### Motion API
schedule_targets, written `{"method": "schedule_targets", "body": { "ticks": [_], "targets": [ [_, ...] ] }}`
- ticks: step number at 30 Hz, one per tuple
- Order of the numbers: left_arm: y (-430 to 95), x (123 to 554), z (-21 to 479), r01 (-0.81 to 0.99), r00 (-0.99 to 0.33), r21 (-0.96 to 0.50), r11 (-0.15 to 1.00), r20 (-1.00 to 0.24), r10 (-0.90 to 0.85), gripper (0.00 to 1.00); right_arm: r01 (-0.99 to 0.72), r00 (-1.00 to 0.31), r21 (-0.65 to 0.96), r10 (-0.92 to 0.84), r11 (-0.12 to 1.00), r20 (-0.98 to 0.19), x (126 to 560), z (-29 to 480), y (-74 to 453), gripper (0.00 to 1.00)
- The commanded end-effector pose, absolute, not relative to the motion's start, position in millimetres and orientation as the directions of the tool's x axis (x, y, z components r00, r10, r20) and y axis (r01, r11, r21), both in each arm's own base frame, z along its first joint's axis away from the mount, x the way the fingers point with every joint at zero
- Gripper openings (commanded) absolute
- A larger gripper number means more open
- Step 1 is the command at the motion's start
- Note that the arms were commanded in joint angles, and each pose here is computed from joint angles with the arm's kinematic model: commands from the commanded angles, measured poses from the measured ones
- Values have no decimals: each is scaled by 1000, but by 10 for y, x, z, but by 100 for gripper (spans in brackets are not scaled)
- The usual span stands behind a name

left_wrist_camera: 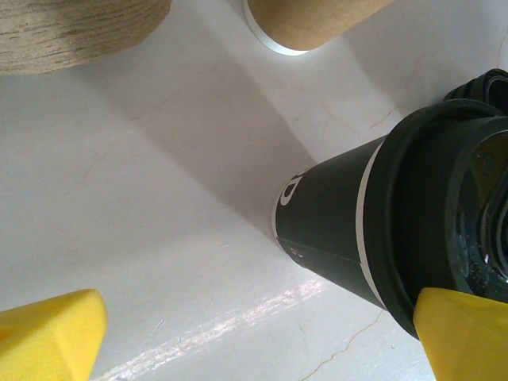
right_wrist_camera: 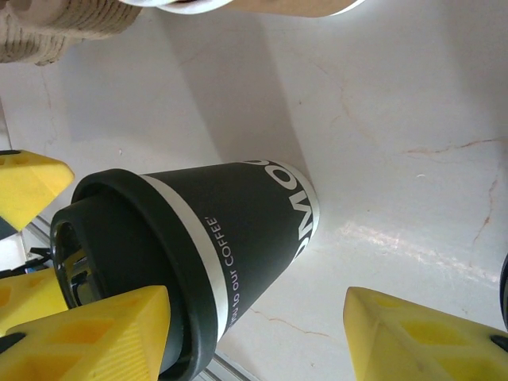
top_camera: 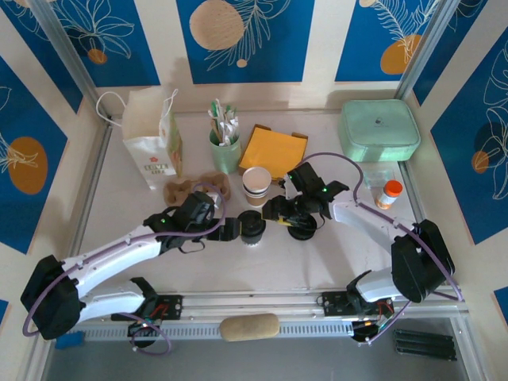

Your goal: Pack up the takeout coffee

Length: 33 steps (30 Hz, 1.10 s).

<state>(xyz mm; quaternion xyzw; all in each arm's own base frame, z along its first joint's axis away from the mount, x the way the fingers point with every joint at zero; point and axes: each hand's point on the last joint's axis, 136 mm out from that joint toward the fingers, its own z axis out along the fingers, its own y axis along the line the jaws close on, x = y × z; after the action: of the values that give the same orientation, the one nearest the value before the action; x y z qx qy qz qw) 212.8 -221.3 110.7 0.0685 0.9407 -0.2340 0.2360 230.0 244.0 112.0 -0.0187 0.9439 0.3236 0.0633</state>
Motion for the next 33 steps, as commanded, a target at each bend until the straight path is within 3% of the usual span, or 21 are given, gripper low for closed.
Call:
{"method": "schedule_targets", "body": {
  "ticks": [1,17,33],
  "targets": [
    [-2197,2173,1055,225,-880,-401,888,-475,8,99,-48,-996,612,5,789,-84,2229,1018,2427,61],
    [-2072,2050,833,193,-897,-389,901,-442,1,100,-10,-999,554,20,832,-48,2090,774,2286,60],
    [-2247,2176,1394,273,-857,-424,863,-514,19,99,-138,-978,573,-21,808,-206,2354,1489,2352,67]
  ]
}}
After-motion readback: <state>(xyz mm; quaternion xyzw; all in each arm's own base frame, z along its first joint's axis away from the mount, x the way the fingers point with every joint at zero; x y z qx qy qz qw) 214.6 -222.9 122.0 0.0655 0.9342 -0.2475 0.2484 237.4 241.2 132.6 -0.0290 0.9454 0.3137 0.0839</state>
